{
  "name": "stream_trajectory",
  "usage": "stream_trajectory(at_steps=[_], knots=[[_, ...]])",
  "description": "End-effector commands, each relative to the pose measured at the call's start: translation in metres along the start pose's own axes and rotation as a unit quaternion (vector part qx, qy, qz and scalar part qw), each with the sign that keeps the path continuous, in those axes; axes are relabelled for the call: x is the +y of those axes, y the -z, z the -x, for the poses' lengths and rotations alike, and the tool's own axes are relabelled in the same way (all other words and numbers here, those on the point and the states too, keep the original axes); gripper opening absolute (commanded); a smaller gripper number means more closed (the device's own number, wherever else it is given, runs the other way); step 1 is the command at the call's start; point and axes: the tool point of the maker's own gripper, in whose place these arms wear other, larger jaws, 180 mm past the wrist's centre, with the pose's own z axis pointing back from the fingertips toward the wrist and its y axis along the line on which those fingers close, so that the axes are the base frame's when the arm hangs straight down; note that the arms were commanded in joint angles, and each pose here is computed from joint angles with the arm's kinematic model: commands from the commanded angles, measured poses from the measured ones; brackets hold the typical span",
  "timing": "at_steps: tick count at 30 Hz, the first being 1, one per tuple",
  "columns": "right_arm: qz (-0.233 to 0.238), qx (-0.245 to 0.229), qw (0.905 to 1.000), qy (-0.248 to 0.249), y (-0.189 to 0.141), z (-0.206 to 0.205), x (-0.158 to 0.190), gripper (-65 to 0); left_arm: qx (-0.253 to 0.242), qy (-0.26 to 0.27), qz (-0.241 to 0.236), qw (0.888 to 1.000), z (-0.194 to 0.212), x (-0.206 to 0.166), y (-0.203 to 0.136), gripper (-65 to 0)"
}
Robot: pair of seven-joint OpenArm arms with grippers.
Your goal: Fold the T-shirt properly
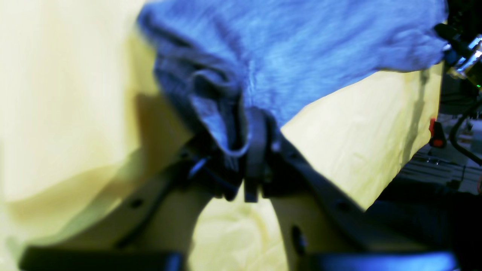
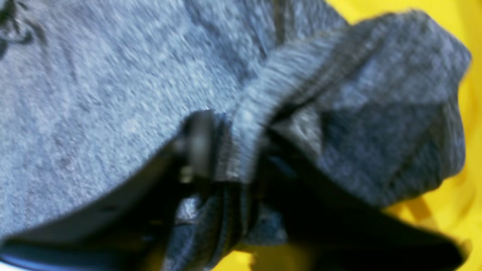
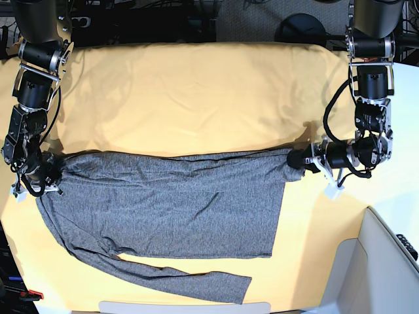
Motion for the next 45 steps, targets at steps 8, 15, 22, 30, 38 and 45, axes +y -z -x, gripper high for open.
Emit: stream_trajectory(at_steps=[8,15,22,30,38,45], knots=[[0.027,-0.014,0.9994,0.017,-0.013,-0.018,-0.018,-33.0,-0.023,0.016,-0.013,1.000,-0.020,0.006,-0.021,-38.5],[-0.018,-0.054,0.9955,0.076,-0.049,-0.047,-0.006,-33.0,-0.020,0.013,-0.014,1.000,-0.015,0.008,-0.020,-38.5],[-0.031,-0.074,0.9924,0.092,-0.067,-0.050,-0.006,-33.0,-0.020,0.012,-0.013,1.000,-0.014,0.007,-0.018,-38.5],[-0.016,-0.062,0.9939,0.090,-0.063,-0.035,-0.019,-32.7,-0.018,0.012,-0.012,1.000,-0.013,0.007,-0.018,-38.5],[0.009,-0.070,0.9899,0.123,-0.079,-0.025,-0.059,-32.7,-0.012,0.006,-0.013,1.000,-0.005,0.010,-0.015,-38.5],[0.027,-0.074,0.9733,0.216,-0.101,-0.002,-0.108,-32.8,-0.013,0.006,-0.012,1.000,-0.005,0.010,-0.015,-38.5]])
